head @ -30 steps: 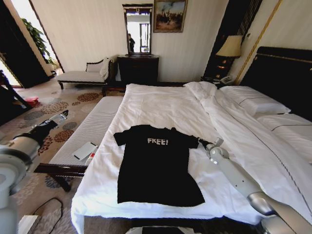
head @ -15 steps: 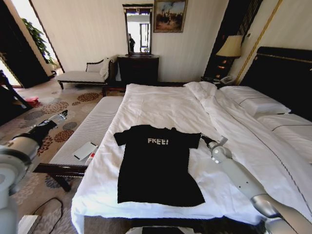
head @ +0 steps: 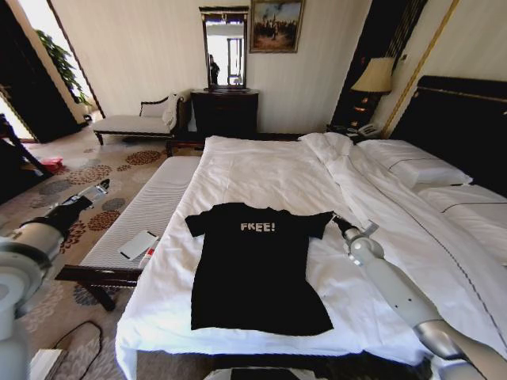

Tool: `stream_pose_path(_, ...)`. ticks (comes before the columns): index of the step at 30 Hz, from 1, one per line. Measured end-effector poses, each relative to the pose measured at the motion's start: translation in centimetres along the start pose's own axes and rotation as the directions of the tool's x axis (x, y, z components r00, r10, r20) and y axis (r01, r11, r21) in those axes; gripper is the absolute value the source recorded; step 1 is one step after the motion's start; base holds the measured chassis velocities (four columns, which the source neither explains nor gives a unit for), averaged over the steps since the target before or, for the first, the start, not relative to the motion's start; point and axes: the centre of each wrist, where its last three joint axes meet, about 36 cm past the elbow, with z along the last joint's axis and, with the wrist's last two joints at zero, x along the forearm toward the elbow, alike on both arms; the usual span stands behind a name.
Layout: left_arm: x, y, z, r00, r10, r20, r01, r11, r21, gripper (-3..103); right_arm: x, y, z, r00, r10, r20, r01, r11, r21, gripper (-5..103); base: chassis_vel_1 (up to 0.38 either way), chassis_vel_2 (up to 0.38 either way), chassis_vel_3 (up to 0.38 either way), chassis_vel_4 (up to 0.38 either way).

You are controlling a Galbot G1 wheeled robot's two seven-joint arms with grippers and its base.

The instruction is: Fold the clothes on the bed.

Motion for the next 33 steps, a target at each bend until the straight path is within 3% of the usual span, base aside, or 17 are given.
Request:
stream_pose_path(1, 0.0, 0.1, 0.1, 1.0, -0.002, -0.002, 0.002, 1.0, 0.001, 100, 0.2, -0.1, 0.0, 1.0, 0.003, 0.0, -0.003, 1.0, 0.009, 3, 0.0, 0.0, 0.0, 0.0)
stream_pose_path(3, -0.1, 0.1, 0.1, 1.0, -0.005, -0.005, 0.005, 1.0, 0.002, 100, 0.4, -0.3, 0.1, 1.0, 0.006, -0.002, -0.006, 1.0, 0.015, 3, 0.0, 0.0, 0.0, 0.0)
stream_pose_path(4, -0.2, 0.2, 0.4, 1.0, -0.009, -0.011, 0.009, 1.0, 0.004, 100, 0.8, -0.5, 0.1, 1.0, 0.012, -0.008, -0.012, 1.0, 0.019, 14, 0.0, 0.0, 0.0, 0.0)
stream_pose_path(7, -0.3, 0.4, 0.7, 1.0, -0.017, -0.021, 0.017, 1.0, 0.007, 100, 1.8, -0.8, 0.1, 0.999, 0.027, -0.018, -0.027, 0.999, 0.019, 19, 0.0, 0.0, 0.0, 0.0)
stream_pose_path(10, -0.6, 0.7, 1.0, 0.999, -0.031, -0.039, 0.031, 0.999, 0.01, 100, 4.0, -1.2, 0.0, 0.998, 0.054, -0.039, -0.053, 0.998, 0.021, 36, 0.0, 0.0, 0.0, 0.0)
stream_pose_path(12, -0.7, 0.8, 1.1, 0.998, -0.036, -0.043, 0.036, 0.999, 0.011, 100, 4.6, -1.1, -0.2, 0.998, 0.052, -0.041, -0.051, 0.998, 0.021, 36, 0.0, 0.0, 0.0, 0.0)
stream_pose_path(13, -1.0, 1.0, 1.2, 0.998, -0.044, -0.052, 0.045, 0.999, 0.012, 100, 5.8, -0.7, -0.7, 0.998, 0.044, -0.039, -0.043, 0.999, 0.026, 46, 0.0, 0.0, 0.0, 0.0)
stream_pose_path(14, -1.2, 1.1, 1.4, 0.997, -0.053, -0.062, 0.054, 0.998, 0.012, 100, 6.7, -0.2, -1.0, 0.999, 0.032, -0.036, -0.031, 0.999, 0.03, 46, 0.0, 0.0, 0.0, 0.0)
stream_pose_path(18, -2.0, 1.3, 2.0, 0.994, -0.053, -0.094, 0.055, 0.998, 0.018, 100, 8.2, 1.4, -1.6, 1.0, -0.003, -0.024, 0.004, 0.999, 0.032, 62, 0.0, 0.0, 0.0, 0.0)
stream_pose_path(19, -2.4, 1.3, 2.4, 0.992, -0.048, -0.116, 0.052, 0.998, 0.025, 100, 8.8, 2.2, -1.8, 1.0, -0.023, -0.018, 0.024, 0.999, 0.031, 68, 0.0, 0.0, 0.0, 0.0)
stream_pose_path(21, -3.1, 1.2, 2.9, 0.989, -0.044, -0.143, 0.048, 0.998, 0.031, 100, 9.2, 2.9, -1.9, 0.999, -0.039, -0.013, 0.039, 0.999, 0.032, 68, 0.0, 0.0, 0.0, 0.0)
stream_pose_path(24, -5.4, 0.6, 4.7, 0.974, -0.004, -0.226, 0.013, 0.999, 0.035, 100, 9.9, 5.0, -1.8, 0.997, -0.075, 0.003, 0.075, 0.997, 0.037, 84, 0.0, 0.0, 0.0, 0.0)
stream_pose_path(25, -5.4, 0.6, 4.7, 0.974, -0.004, -0.226, 0.013, 0.999, 0.035, 100, 9.9, 5.0, -1.8, 0.997, -0.075, 0.003, 0.075, 0.997, 0.037, 84, 0.0, 0.0, 0.0, 0.0)
stream_pose_path(28, -7.3, 0.3, 6.3, 0.957, 0.021, -0.29, -0.01, 0.999, 0.042, 100, 10.1, 6.1, -1.0, 0.995, -0.098, 0.006, 0.097, 0.993, 0.064, 98, 0.0, 0.0, 0.0, 0.0)
stream_pose_path(33, -8.6, 0.5, 8.2, 0.944, 0.005, -0.33, 0.004, 1.0, 0.027, 100, 9.9, 6.8, 0.5, 0.998, -0.061, -0.008, 0.061, 0.994, 0.088, 100, 0.0, 0.0, 0.0, 0.0)
